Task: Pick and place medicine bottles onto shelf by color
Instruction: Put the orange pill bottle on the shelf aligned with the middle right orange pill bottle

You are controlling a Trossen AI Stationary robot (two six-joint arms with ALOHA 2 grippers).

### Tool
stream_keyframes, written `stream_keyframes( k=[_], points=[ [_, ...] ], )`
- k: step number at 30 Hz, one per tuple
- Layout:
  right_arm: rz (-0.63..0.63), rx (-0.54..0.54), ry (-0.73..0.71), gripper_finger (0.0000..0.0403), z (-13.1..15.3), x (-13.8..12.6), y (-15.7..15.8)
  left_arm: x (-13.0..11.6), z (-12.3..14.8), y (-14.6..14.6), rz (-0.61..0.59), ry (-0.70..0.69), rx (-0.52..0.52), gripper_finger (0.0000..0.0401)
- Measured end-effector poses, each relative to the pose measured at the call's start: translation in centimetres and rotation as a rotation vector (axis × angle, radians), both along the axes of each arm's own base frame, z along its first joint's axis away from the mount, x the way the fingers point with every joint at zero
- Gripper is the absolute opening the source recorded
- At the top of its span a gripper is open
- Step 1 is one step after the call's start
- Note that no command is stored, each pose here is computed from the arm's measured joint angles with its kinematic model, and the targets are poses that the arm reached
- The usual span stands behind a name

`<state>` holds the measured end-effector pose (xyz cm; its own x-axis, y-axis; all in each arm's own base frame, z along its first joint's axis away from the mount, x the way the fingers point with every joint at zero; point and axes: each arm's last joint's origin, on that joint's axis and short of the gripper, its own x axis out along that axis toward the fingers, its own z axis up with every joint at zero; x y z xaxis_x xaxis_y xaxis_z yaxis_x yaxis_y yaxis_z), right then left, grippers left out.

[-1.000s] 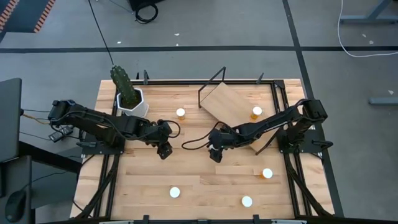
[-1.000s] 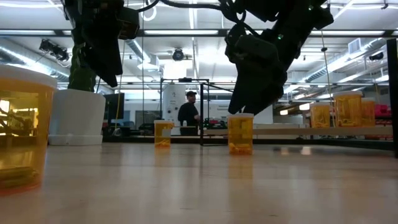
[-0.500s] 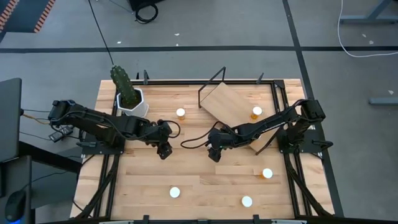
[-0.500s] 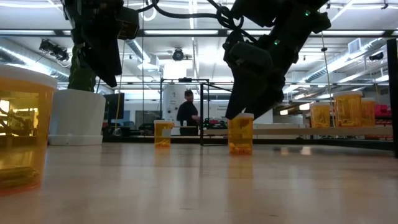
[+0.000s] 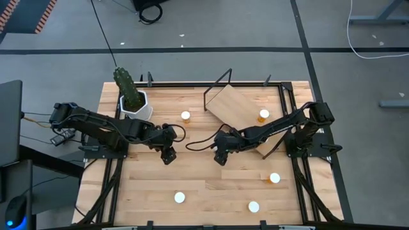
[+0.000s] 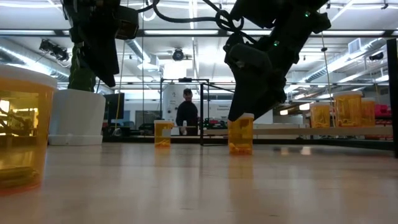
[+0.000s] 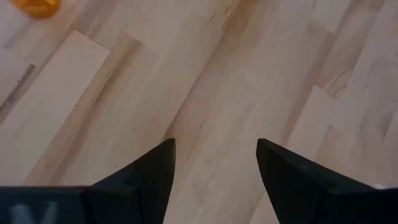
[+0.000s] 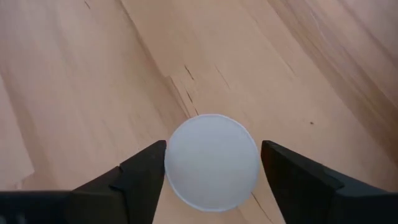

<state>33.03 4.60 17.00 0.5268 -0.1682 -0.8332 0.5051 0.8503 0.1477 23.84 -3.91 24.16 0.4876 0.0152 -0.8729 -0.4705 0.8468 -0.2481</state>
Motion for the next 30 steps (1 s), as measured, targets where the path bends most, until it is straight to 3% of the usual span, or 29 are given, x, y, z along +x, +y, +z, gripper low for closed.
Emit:
stream_keyframes(
  k=[12, 21, 24, 30],
  points=[
    [-0.040, 0.001, 0.051, 0.0228, 0.0, -0.4, -0.8, 0.0, 0.0, 0.0, 0.007, 0.000, -0.004, 0.0231],
    [-0.095, -0.007, 0.110, 0.0225, 2.6, -0.2, -1.9, 0.0, 0.0, 0.0, 0.006, -0.001, -0.003, 0.0231],
    [-0.140, 0.005, 0.141, 0.0225, 3.8, -0.7, -2.0, 0.0, 0.0, 0.0, 0.005, 0.000, -0.003, 0.0231],
    [-0.323, 0.000, 0.070, 0.0225, 6.3, -2.8, -2.4, 0.0, 0.0, 0.0, 0.001, 0.001, 0.000, 0.0231]
  ],
)
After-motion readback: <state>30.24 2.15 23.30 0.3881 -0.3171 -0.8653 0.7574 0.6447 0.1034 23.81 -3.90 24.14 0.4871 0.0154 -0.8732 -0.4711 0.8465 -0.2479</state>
